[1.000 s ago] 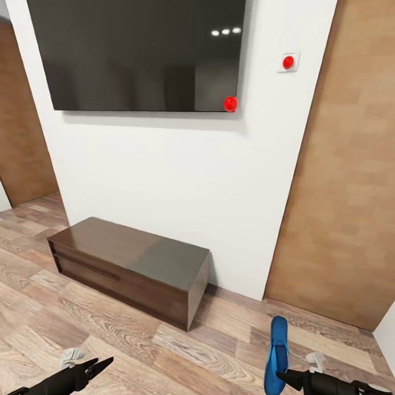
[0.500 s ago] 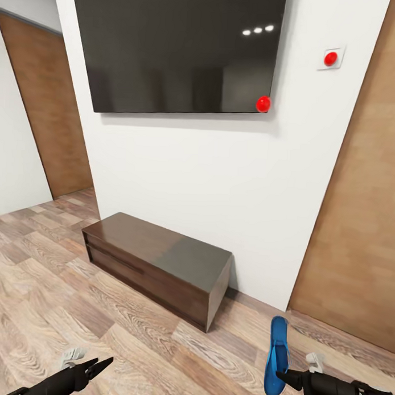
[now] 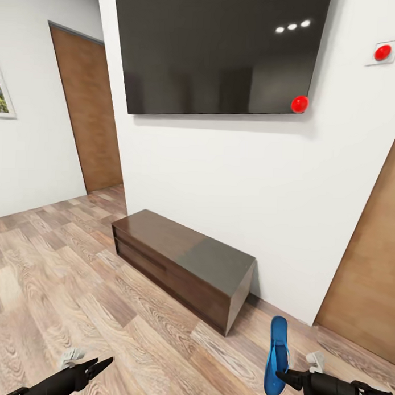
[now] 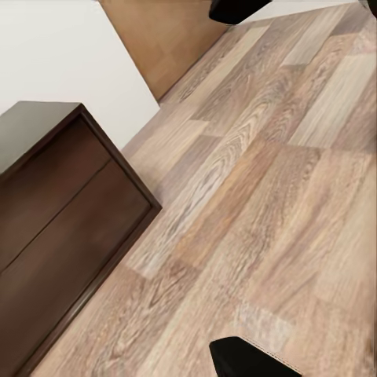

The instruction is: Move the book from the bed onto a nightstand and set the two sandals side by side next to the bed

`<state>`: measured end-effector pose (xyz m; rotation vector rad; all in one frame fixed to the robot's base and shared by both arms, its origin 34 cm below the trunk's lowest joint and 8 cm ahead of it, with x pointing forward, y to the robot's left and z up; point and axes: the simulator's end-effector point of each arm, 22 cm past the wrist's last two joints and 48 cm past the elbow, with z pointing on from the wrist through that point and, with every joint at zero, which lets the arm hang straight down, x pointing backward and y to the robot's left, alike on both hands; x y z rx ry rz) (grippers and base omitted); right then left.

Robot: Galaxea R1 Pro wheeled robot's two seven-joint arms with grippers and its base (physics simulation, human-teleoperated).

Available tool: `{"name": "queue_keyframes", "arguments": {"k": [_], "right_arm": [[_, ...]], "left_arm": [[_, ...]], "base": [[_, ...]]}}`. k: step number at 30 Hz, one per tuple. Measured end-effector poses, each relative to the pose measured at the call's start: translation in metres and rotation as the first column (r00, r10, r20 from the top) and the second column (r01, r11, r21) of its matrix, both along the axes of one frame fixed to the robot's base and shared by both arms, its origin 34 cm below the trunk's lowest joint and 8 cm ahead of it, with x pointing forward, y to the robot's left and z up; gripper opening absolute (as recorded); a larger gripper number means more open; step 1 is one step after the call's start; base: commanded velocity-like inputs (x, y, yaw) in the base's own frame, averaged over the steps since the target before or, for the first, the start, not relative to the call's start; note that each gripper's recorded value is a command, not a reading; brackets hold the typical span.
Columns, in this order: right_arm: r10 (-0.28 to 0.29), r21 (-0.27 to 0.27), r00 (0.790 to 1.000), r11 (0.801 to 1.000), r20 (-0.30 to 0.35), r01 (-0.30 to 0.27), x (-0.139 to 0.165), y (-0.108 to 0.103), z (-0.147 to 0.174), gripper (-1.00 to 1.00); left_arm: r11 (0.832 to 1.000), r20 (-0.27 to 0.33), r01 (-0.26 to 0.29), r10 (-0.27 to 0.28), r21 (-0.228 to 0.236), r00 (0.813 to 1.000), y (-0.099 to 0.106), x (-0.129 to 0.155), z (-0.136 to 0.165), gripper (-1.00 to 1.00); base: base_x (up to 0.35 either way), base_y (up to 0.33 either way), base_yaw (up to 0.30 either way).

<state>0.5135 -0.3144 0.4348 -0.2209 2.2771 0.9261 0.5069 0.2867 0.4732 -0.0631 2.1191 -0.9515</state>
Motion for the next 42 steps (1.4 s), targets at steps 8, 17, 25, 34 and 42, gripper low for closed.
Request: {"name": "queue_keyframes", "arguments": {"k": [8,17,25,34,42], "right_arm": [[0.000,0.000,1.000,1.000,0.000,0.000,0.0001,0.0000,0.0001,-1.00],[0.000,0.000,1.000,1.000,0.000,0.000,-0.0001,0.0000,-0.0001,-1.00],[0.000,0.000,1.000,1.000,0.000,0.000,0.0001,0.0000,0.0000,-1.00],[0.000,0.000,1.000,1.000,0.000,0.000,0.0001,0.0000,0.0000,-1.00],[0.000,0.000,1.000,1.000,0.000,0.000,-0.0001,0.0000,-0.0001,-1.00]], "left_arm": [[1.000,0.000,0.000,0.000,0.000,1.000,0.0000,-0.0001,-0.0001,1.00],[1.000,0.000,0.000,0.000,0.000,1.000,0.0000,-0.0001,-0.0001,1.00],[1.000,0.000,0.000,0.000,0.000,1.000,0.0000,0.0000,0.0000,1.00],[1.000,0.000,0.000,0.000,0.000,1.000,0.0000,0.0000,0.0000,1.00],[1.000,0.000,0.000,0.000,0.000,1.000,0.0000,-0.0001,0.0000,1.00]], "base": [[0.000,0.000,0.287],[0.000,0.000,0.287],[0.000,0.000,0.287],[0.000,0.000,0.288],[0.000,0.000,0.288]]}}
